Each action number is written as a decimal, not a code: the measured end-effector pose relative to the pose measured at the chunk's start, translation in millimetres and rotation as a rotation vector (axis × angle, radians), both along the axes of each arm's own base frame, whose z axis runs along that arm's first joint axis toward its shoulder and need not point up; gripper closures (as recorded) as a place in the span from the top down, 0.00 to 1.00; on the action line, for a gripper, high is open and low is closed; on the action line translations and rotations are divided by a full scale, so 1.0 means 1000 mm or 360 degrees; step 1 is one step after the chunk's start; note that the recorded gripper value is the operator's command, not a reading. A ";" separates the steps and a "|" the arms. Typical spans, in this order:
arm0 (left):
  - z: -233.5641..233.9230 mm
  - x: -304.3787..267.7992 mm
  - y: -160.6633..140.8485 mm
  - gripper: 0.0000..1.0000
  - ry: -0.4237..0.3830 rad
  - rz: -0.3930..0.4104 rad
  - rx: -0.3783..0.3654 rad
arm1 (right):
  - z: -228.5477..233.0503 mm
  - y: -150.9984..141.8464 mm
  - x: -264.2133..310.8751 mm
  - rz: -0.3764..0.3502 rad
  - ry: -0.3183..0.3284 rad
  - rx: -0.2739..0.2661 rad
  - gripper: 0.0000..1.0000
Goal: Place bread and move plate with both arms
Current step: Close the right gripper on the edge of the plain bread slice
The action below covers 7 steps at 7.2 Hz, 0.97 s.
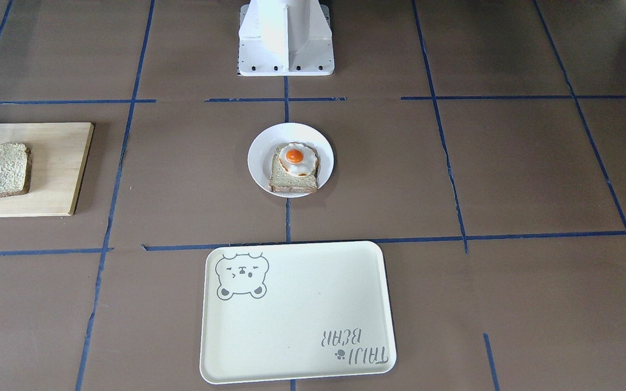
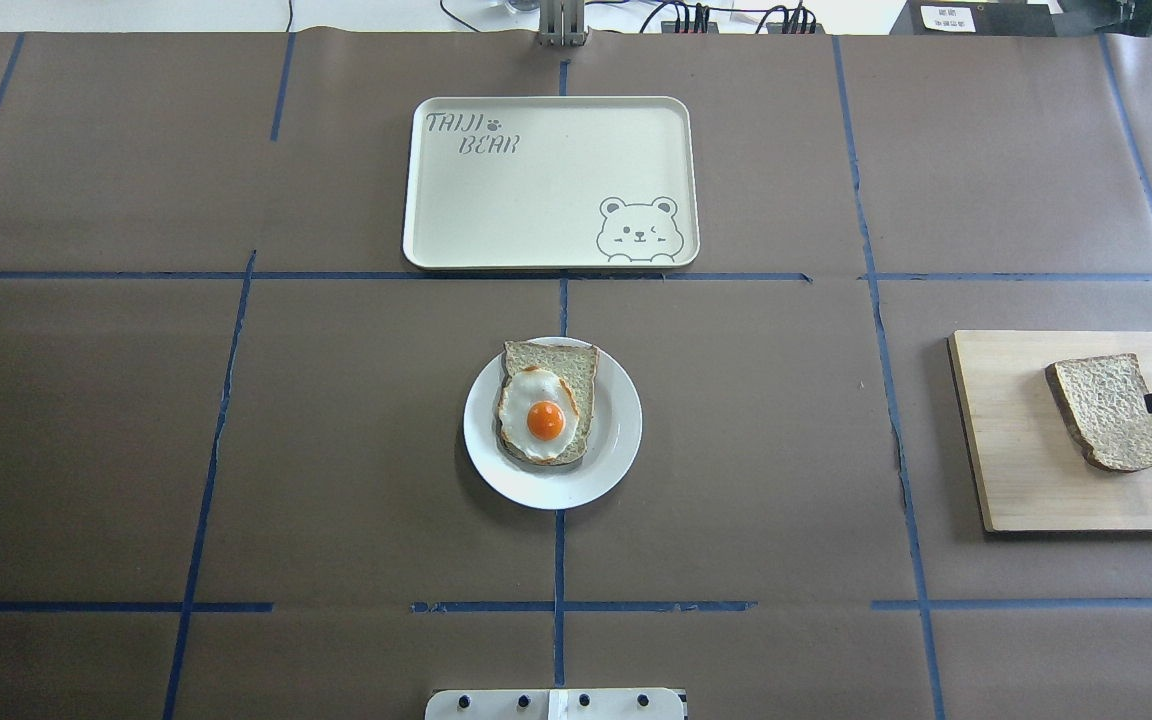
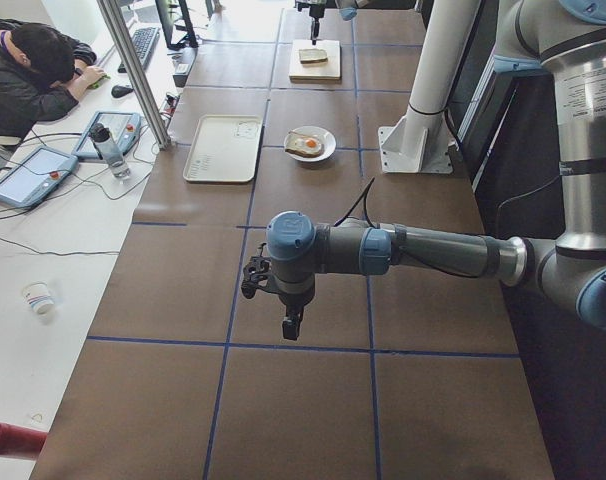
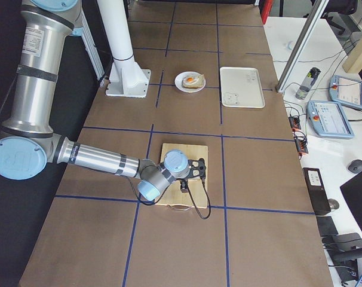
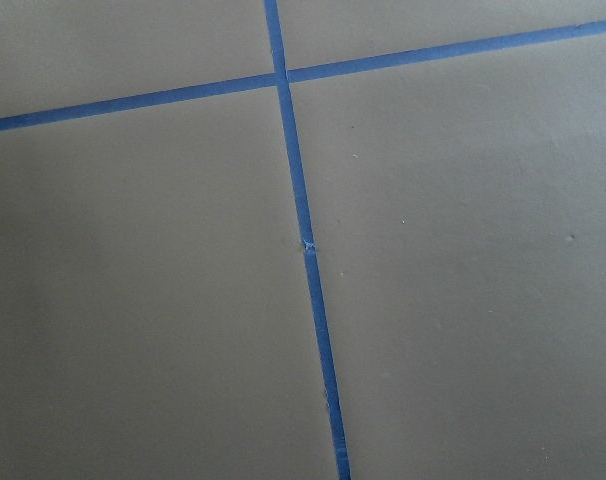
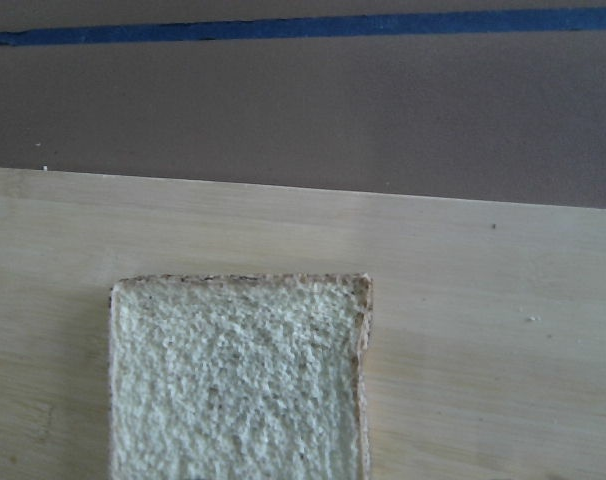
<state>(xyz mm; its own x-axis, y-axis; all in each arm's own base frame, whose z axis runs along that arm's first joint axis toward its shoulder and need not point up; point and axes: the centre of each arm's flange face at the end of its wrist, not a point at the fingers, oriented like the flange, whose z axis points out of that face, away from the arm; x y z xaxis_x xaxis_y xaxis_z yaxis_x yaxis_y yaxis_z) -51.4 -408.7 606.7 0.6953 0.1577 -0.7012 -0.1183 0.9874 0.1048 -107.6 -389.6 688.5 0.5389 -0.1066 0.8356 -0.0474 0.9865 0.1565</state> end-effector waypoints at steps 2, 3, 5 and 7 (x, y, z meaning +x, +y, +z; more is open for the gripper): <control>0.000 0.000 0.000 1.00 0.0000 0.0000 0.0000 | 0.000 0.000 -0.019 -0.0016 0.0026 -0.0013 0.82; 0.000 0.000 0.000 1.00 0.0000 0.0001 0.0000 | -0.001 0.001 -0.024 -0.0017 0.0026 -0.0027 0.79; 0.000 0.000 0.000 1.00 0.0000 0.0001 -0.0001 | -0.001 0.002 -0.026 -0.0018 0.0023 -0.0035 0.63; 0.001 0.000 0.000 1.00 0.0000 0.0001 -0.0002 | -0.002 0.003 -0.025 -0.0012 0.0017 -0.0047 0.27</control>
<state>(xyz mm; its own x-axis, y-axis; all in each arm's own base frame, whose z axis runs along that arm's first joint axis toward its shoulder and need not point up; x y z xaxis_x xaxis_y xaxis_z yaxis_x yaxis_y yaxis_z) -51.5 -408.7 607.5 0.6953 0.1571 -0.7014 -0.1187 0.9875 0.1035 -132.6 -386.4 686.7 0.5472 -0.0863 0.8325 -0.0382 0.9911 0.1278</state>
